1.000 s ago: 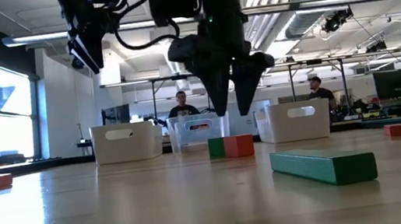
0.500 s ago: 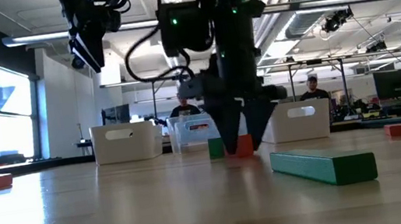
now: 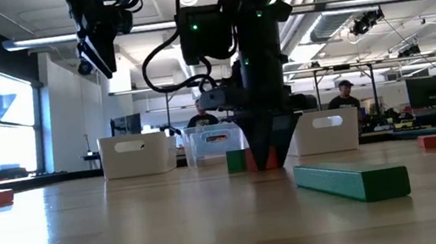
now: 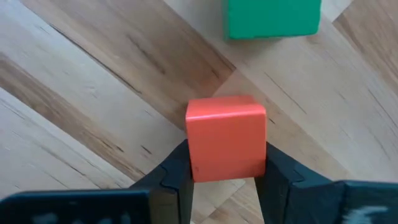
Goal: Sort & place blocks by color
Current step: Put the orange block into the right white bin
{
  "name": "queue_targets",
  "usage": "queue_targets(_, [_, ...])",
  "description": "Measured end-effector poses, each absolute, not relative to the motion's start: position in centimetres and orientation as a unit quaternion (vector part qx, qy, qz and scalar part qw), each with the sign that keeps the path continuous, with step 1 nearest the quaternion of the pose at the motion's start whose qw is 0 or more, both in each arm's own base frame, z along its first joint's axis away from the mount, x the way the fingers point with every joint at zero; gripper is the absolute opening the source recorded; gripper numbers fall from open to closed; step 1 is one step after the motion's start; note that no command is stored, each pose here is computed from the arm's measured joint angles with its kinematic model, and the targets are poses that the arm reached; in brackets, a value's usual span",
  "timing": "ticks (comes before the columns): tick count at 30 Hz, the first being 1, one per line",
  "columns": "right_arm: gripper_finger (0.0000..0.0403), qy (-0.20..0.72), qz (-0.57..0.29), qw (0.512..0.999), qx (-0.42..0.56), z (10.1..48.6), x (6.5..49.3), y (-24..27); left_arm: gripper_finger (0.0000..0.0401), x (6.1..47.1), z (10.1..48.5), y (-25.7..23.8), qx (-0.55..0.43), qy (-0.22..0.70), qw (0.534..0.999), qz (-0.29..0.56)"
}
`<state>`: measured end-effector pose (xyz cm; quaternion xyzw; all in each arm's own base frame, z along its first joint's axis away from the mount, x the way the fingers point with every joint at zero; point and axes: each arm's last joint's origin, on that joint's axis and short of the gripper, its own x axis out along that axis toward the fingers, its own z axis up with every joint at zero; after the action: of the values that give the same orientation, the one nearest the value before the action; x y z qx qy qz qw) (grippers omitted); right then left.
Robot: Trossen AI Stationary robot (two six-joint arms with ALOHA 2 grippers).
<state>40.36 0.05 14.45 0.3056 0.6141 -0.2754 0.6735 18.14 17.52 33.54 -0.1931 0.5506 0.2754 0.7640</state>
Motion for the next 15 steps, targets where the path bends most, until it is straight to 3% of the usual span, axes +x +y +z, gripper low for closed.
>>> queue_targets(4, [0.0106, 0.614, -0.276, 0.672, 0.309, 14.45, 40.35, 0.11, 0.0192, 18.14, 33.54, 17.52, -0.193, 0.551, 0.764, 0.275])
queue_targets(6, [0.0142, 0.615, -0.277, 0.671, 0.308, 14.40, 40.31, 0.09, 0.0192, 18.15, 33.54, 17.52, -0.193, 0.551, 0.764, 0.275])
queue_targets(11, [0.0276, 0.605, -0.275, 0.676, 0.317, 14.37, 40.57, 0.08, 0.0192, 18.15, 33.54, 17.52, -0.193, 0.551, 0.764, 0.275])
queue_targets(15, [0.0299, 0.596, -0.282, 0.677, 0.328, 14.38, 40.71, -0.16, 0.0192, 18.14, 33.54, 17.52, -0.193, 0.551, 0.764, 0.275])
